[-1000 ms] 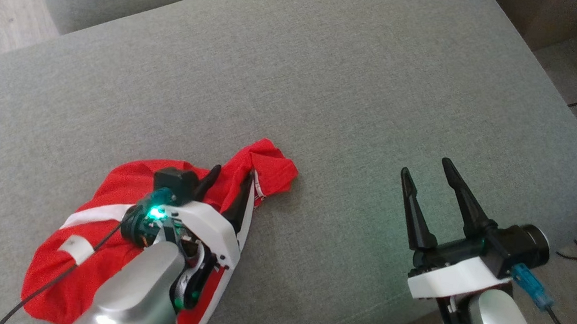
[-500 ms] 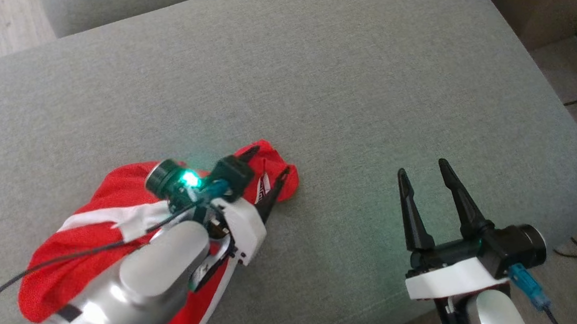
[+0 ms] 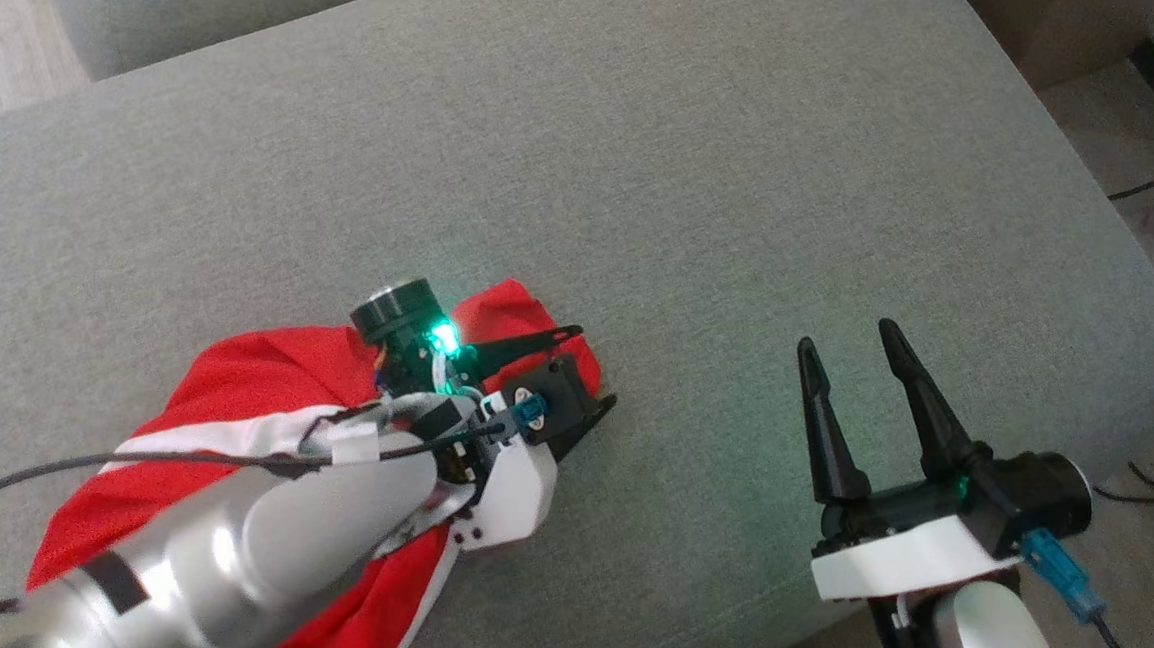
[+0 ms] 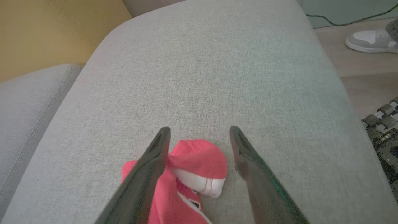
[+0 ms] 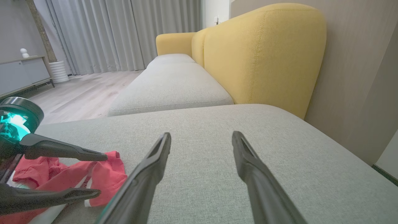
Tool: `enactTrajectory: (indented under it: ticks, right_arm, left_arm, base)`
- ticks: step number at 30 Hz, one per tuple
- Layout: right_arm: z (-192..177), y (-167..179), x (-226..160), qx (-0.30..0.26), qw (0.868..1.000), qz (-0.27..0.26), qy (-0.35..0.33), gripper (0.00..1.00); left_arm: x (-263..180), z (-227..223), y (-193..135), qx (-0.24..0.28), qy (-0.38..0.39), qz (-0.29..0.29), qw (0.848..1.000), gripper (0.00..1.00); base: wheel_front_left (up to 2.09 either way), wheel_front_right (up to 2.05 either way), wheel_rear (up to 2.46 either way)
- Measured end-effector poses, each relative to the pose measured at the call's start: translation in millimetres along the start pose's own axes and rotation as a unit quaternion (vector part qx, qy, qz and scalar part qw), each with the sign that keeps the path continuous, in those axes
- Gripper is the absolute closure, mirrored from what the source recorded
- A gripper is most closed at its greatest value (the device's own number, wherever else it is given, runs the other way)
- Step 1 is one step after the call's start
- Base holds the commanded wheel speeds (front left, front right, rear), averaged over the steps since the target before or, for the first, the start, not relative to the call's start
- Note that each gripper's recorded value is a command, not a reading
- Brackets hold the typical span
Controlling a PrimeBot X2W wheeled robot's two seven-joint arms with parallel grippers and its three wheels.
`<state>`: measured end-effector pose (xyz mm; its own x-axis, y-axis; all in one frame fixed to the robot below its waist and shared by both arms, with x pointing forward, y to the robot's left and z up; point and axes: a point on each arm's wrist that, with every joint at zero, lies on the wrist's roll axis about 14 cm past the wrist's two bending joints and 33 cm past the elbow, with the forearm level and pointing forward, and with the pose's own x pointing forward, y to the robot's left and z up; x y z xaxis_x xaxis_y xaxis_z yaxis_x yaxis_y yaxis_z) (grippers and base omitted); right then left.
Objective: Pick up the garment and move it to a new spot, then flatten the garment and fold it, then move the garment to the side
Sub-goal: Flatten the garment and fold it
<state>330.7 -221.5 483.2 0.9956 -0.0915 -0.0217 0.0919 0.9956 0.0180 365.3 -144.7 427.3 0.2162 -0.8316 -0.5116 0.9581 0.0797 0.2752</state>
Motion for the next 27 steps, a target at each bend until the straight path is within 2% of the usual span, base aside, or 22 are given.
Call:
enactTrajectory:
  ticks: [4,16,26,27]
  right_arm:
    - [-3.4,0.6,-3.7,0.002,1.0,-0.001,0.005,0.0]
    - [-14.2,6.1,2.9,0.01,1.0,0.006,0.022,0.0]
    - [-16.3,9.9,3.2,0.01,1.0,0.012,0.026,0.0]
    - [-16.6,9.9,3.1,0.01,1.0,0.012,0.026,0.0]
  left_arm:
    - [-10.6,-7.9,11.0,0.056,0.037,0.005,0.998,0.0]
    - [-9.9,-37.4,6.8,0.118,0.106,-0.015,0.987,0.0]
    - [-3.8,-48.6,15.1,0.136,0.134,-0.009,0.981,0.0]
    - [-1.4,-47.6,12.9,0.135,0.133,-0.013,0.982,0.07]
  base:
    - [0.0,0.0,0.0]
    - [0.0,0.0,0.0]
    - [0.0,0.0,0.0]
    - [0.0,0.0,0.0]
